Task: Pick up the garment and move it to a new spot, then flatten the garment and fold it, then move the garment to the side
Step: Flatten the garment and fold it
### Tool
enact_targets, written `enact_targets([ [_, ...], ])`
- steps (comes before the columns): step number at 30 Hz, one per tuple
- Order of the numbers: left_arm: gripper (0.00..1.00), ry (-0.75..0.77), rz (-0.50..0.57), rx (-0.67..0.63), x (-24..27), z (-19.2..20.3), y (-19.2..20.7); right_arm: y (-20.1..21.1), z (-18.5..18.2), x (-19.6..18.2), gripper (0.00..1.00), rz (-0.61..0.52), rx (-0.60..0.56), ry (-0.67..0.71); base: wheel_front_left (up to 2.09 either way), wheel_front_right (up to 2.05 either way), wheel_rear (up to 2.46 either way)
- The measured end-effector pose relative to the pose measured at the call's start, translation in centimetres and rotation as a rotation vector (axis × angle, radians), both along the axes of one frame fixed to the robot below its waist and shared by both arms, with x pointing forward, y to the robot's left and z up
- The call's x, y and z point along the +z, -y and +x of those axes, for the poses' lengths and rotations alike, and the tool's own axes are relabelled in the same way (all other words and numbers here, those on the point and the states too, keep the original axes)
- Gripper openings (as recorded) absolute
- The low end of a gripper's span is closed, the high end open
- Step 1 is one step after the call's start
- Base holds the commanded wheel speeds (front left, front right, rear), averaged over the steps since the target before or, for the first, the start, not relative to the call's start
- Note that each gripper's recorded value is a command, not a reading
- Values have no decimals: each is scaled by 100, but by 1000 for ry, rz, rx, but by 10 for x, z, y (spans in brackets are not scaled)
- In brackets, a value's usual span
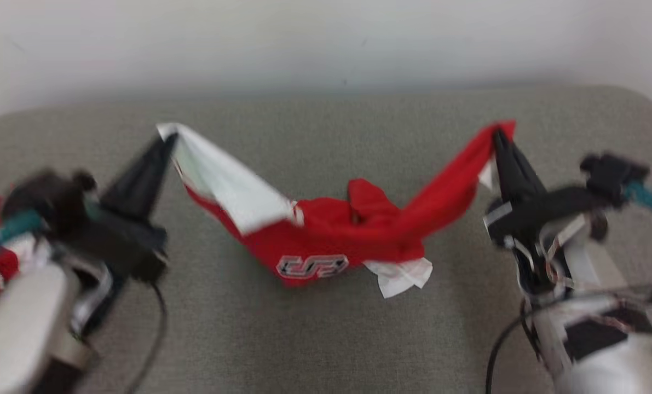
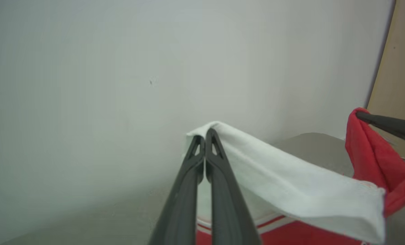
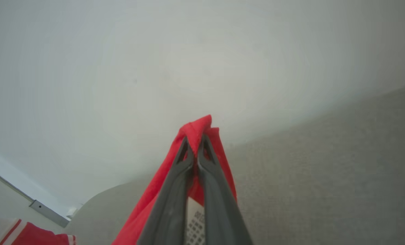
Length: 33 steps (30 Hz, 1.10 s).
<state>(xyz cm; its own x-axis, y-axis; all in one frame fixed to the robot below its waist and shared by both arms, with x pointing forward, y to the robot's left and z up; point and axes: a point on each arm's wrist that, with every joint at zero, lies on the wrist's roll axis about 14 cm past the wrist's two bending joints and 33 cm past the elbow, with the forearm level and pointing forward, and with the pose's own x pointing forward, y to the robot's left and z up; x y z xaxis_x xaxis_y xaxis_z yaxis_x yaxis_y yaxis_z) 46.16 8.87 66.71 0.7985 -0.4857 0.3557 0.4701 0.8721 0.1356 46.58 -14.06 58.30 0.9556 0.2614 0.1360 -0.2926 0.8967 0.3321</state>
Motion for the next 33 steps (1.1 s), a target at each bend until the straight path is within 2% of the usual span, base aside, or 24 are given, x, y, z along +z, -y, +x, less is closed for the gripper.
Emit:
enact_targets([
  [1, 0, -15, -44, -17, 9, 12, 0, -2, 13, 6, 0, 18, 5, -4, 0, 0, 0],
  [3, 0, 46, 49, 6, 32, 38, -8, -4, 41, 18, 0, 25, 14, -17, 0, 0, 0],
  [5, 0, 52, -14, 0, 57, 62, -14, 0, 70, 39, 0, 24, 0, 10, 0, 0, 0],
  [7, 0, 51, -30, -1, 70, 86, -12, 1, 96, 59, 0, 48, -5, 28, 0, 0, 0],
  [9, 0, 45, -70, 4, 85, 110, -17, 0, 118, 69, 0, 25, -7, 28, 0, 0, 0],
  [12, 0, 48, -57, 40, 99, 152, -22, 1, 158, 97, 0, 25, -29, 54, 0, 0, 0],
  [15, 0, 79, -57, 51, 115, 175, -20, 12, 182, 114, 0, 31, -74, 76, 0, 0, 0],
  [21, 0, 128, -37, 39, 145, 197, 1, 30, 202, 152, 0, 0, -155, 140, 0, 0, 0],
  [27, 0, 252, -8, 56, 198, 194, 12, 40, 202, 196, 0, -48, -212, 230, 0, 0, 0],
  [29, 0, 320, -37, 65, 213, 190, 7, 35, 203, 205, 0, -70, -213, 265, 0, 0, 0],
  [33, 0, 330, -43, 95, 209, 202, -1, 30, 212, 202, 0, -95, -215, 292, 0, 0, 0],
])
